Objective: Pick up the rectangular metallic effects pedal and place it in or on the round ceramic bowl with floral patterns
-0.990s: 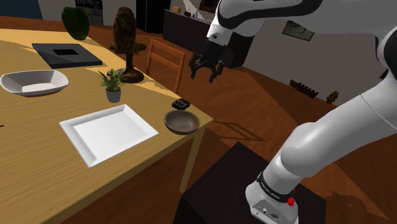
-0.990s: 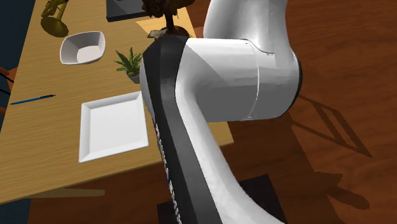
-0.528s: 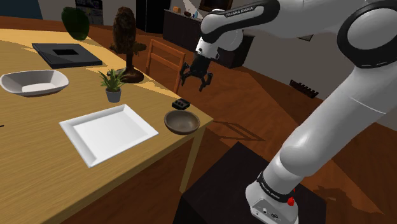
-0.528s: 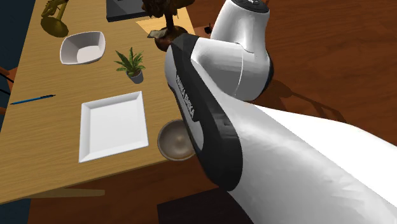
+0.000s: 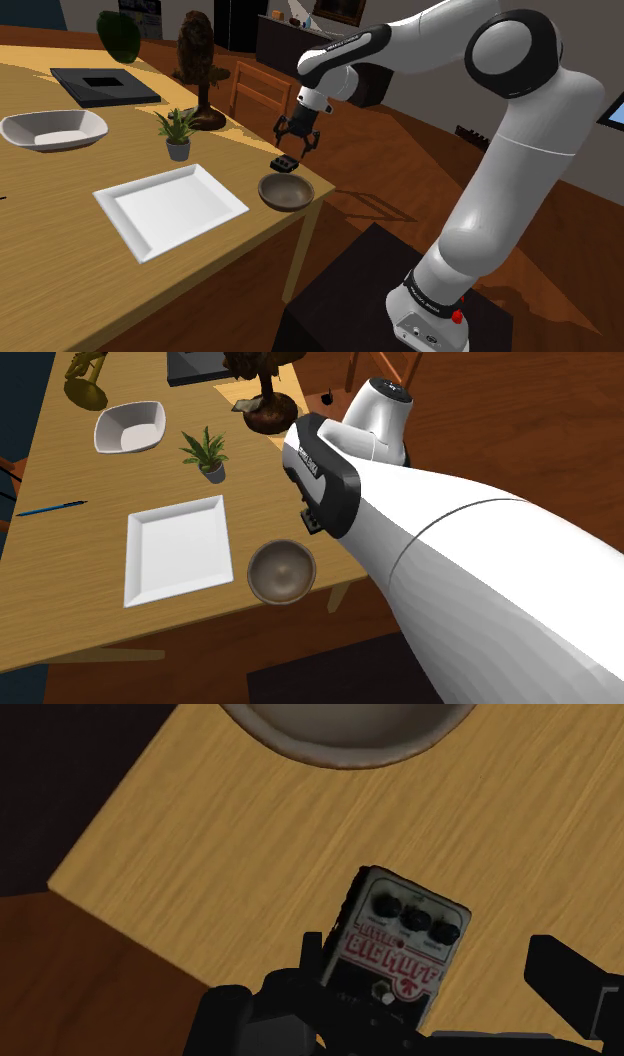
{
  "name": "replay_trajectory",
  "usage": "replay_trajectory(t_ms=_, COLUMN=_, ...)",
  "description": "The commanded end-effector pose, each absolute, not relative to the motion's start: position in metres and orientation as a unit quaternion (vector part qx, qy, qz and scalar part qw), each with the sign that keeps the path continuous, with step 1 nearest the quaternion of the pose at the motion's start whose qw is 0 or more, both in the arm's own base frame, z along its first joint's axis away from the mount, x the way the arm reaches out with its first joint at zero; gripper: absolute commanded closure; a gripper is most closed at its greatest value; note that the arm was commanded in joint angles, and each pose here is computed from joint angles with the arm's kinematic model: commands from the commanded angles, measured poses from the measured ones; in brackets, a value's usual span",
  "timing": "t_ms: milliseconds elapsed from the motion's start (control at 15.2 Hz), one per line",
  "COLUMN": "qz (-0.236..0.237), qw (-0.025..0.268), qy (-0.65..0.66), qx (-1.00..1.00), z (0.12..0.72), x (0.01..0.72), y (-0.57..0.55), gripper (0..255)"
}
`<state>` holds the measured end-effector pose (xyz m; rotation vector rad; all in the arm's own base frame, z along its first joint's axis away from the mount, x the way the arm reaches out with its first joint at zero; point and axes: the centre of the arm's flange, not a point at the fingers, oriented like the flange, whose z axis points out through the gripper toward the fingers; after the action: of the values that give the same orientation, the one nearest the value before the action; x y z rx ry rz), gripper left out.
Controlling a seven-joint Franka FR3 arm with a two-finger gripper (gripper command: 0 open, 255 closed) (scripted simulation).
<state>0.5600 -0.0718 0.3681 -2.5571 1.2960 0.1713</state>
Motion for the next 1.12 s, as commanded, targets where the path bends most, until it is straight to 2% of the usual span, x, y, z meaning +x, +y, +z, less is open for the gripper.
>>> replay_trajectory(t_ms=0, qz=0.06, qw=0.136, qy=0.451, qx=-0.88, z=0.357, x=0.561, y=-0.071, gripper=0)
replay_trajectory(t_ms=330, qz=0.06, qw=0.136, qy=0.451, qx=-0.88, z=0.329, x=0.561, y=-0.063, gripper=0)
replay_trajectory(t_ms=858, qz=0.06, qw=0.136, qy=0.451, qx=-0.88, z=0.329, x=0.561, y=-0.063, gripper=0)
replay_trajectory(t_ms=924, qz=0.06, qw=0.136, qy=0.451, qx=-0.88, z=0.329, x=0.561, y=-0.063, gripper=255)
replay_trajectory(t_ms=1056, qz=0.06, qw=0.136, qy=0.451, qx=-0.88, z=0.329, x=0.561, y=-0.063, gripper=255)
